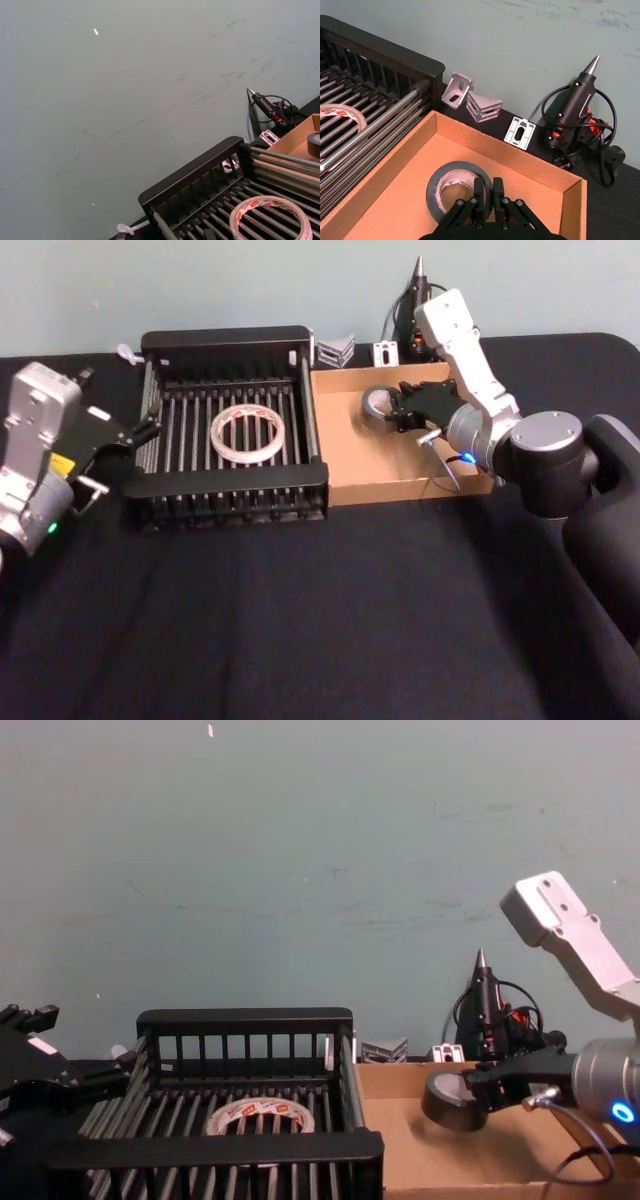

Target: Pick up the white tape and place it into the black box , Pick up the silver tape and place it into the brown box.

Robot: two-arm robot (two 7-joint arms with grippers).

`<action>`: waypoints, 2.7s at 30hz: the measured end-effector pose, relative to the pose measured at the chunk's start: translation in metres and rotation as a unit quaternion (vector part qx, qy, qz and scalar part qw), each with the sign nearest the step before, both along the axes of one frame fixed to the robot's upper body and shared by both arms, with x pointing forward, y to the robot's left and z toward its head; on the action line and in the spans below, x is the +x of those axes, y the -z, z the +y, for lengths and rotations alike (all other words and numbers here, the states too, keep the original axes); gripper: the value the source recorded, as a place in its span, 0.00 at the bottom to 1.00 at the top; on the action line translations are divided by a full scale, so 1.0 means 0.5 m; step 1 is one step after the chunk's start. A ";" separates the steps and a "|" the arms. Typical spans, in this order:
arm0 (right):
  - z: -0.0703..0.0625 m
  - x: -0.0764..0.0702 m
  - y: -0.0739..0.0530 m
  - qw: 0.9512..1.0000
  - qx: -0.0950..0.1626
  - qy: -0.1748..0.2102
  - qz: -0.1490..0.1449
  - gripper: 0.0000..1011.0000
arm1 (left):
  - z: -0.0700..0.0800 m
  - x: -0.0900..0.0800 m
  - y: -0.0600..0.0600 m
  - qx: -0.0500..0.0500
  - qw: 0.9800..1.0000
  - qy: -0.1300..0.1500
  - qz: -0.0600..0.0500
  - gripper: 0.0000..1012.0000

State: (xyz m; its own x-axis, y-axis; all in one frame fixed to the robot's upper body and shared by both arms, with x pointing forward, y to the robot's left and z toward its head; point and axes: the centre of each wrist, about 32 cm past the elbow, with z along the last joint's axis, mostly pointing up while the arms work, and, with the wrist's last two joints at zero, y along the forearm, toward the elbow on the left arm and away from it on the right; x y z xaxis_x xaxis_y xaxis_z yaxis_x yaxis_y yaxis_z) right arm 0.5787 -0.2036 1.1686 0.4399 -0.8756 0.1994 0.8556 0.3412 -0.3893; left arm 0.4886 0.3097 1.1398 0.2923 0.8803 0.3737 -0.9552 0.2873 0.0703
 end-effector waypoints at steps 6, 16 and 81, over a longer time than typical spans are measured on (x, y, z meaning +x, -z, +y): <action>0.000 -0.001 -0.001 1.000 0.001 0.000 0.000 0.14 | 0.000 0.000 0.000 0.000 1.000 0.000 0.000 0.99; -0.001 -0.001 -0.002 1.000 0.003 0.000 -0.001 0.46 | 0.000 0.000 0.000 0.000 1.000 0.000 0.000 0.99; -0.098 -0.182 0.050 0.977 0.079 0.020 -0.197 0.99 | 0.000 0.000 0.000 0.000 1.000 0.000 0.000 0.99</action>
State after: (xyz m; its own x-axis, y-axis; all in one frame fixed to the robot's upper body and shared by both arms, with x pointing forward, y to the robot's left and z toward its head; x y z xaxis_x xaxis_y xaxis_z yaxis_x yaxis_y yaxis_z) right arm 0.4876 -0.2526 1.1434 0.3213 -0.9239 0.2079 0.9423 0.3338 0.0270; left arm 0.4886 0.3097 1.1398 0.2923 0.8803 0.3737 -0.9552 0.2874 0.0702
